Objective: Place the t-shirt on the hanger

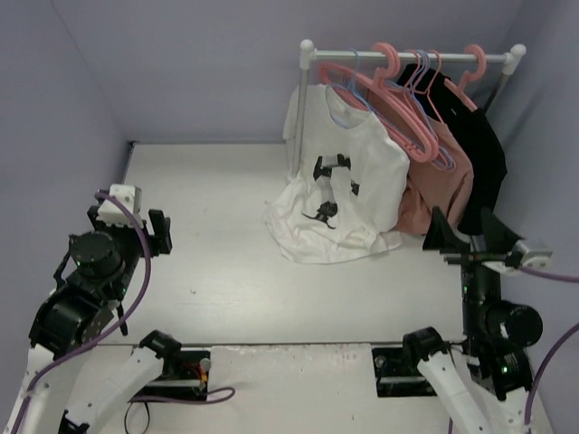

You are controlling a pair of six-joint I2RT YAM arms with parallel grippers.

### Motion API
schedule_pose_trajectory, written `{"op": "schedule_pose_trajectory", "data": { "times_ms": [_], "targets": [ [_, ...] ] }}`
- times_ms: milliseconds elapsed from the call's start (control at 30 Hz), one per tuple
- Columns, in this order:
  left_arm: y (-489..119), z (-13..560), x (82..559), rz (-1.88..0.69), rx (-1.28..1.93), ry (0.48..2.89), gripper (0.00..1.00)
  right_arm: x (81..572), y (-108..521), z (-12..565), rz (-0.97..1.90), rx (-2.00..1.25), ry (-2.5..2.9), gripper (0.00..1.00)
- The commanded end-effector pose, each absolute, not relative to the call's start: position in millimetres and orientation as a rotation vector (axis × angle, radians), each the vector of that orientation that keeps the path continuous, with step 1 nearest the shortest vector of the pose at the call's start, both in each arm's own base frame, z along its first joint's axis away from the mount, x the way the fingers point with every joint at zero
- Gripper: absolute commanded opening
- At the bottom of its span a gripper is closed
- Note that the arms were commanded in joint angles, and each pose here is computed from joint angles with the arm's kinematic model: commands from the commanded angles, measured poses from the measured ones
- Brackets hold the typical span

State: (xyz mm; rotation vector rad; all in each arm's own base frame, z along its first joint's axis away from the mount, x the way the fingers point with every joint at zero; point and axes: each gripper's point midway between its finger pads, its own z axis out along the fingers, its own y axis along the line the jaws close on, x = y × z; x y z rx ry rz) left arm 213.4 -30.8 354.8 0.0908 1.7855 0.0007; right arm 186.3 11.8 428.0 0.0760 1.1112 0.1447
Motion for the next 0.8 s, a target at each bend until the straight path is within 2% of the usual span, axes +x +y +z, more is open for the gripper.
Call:
{"op": "schedule_pose_trajectory", "data": {
  "times_ms": [0, 300, 767],
  "targets": [
    [-24.2, 333.7, 212.8, 0.018, 0.029, 1.808, 0.66, 176.2, -8.1, 389.9, 0.127, 0.201, 1.168, 1.0],
    [-13.9, 276.6, 212.0, 0.087, -0.02, 1.877, 0.66, 183.6, -9.5, 356.3, 0.091, 0.208, 1.273, 1.0],
    [-6.6, 267.3, 209.0, 0.094, -0.068, 1.828, 0.66, 188.7, -2.2, 345.0, 0.112, 0.182, 1.299, 1.0]
  ]
}}
